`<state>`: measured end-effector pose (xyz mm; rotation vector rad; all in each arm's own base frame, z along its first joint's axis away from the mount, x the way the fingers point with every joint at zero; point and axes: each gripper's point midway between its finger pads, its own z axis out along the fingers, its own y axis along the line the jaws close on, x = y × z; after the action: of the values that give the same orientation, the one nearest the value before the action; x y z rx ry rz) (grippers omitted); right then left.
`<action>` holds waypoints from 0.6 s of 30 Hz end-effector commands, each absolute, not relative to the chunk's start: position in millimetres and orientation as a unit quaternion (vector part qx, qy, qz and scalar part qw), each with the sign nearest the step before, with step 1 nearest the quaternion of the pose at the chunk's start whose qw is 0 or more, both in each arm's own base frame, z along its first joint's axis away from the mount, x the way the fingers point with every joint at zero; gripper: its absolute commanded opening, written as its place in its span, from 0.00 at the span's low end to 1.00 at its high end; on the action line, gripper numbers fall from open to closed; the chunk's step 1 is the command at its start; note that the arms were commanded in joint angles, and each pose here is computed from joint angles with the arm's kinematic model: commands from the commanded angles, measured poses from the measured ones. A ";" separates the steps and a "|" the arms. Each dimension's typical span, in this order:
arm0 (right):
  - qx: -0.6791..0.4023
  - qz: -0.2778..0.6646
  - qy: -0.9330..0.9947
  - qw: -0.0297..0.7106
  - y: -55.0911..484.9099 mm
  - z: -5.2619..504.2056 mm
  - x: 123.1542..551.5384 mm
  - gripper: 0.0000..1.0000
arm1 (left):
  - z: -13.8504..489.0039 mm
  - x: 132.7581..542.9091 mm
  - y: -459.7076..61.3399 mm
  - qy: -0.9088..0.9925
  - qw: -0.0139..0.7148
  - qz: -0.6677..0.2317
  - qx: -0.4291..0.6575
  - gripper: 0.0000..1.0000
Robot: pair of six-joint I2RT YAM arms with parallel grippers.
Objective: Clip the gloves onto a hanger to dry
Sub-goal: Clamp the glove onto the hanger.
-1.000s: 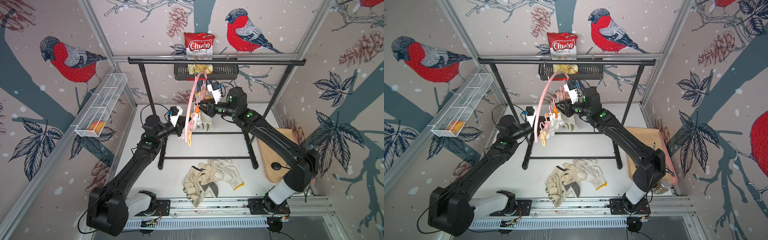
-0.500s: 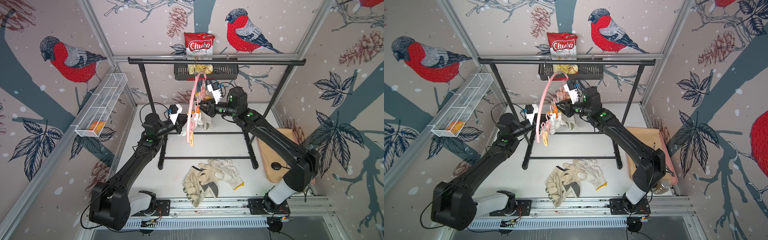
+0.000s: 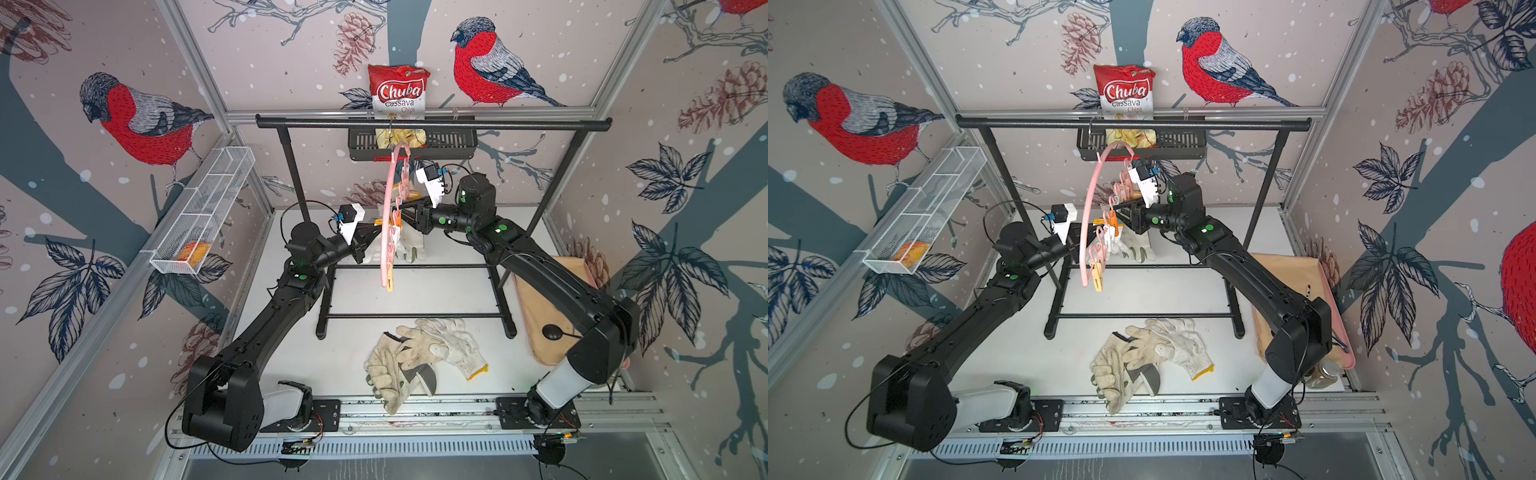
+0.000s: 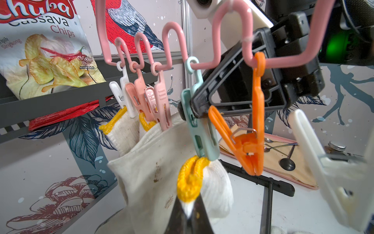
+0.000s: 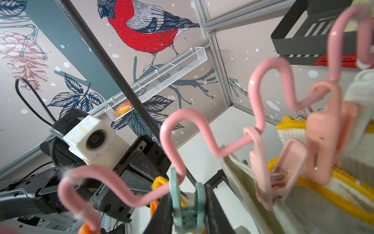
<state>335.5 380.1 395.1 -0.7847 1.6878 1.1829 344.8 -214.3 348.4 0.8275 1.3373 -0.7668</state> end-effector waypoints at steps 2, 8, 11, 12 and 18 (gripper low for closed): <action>-0.322 0.484 0.667 0.465 380.0 407.7 334.5 0.26 | 356.4 335.5 -221.0 0.563 0.650 -0.346 0.375 0.00; -0.322 0.484 0.669 0.464 380.5 406.0 336.0 0.26 | 355.0 329.6 -230.2 0.559 0.643 -0.357 0.383 0.00; -0.322 0.484 0.669 0.464 380.7 405.5 336.2 0.26 | 357.9 329.6 -231.1 0.556 0.647 -0.358 0.380 0.00; -0.322 0.484 0.669 0.462 381.0 404.1 336.3 0.26 | 359.1 330.1 -230.8 0.555 0.649 -0.358 0.379 0.00; -0.323 0.485 0.669 0.461 381.0 403.5 335.5 0.26 | 366.6 334.8 -229.0 0.551 0.661 -0.354 0.367 0.00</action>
<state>336.8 379.5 396.1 -0.7825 1.6859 1.1820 334.8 -230.0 345.9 0.8421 1.3284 -0.8248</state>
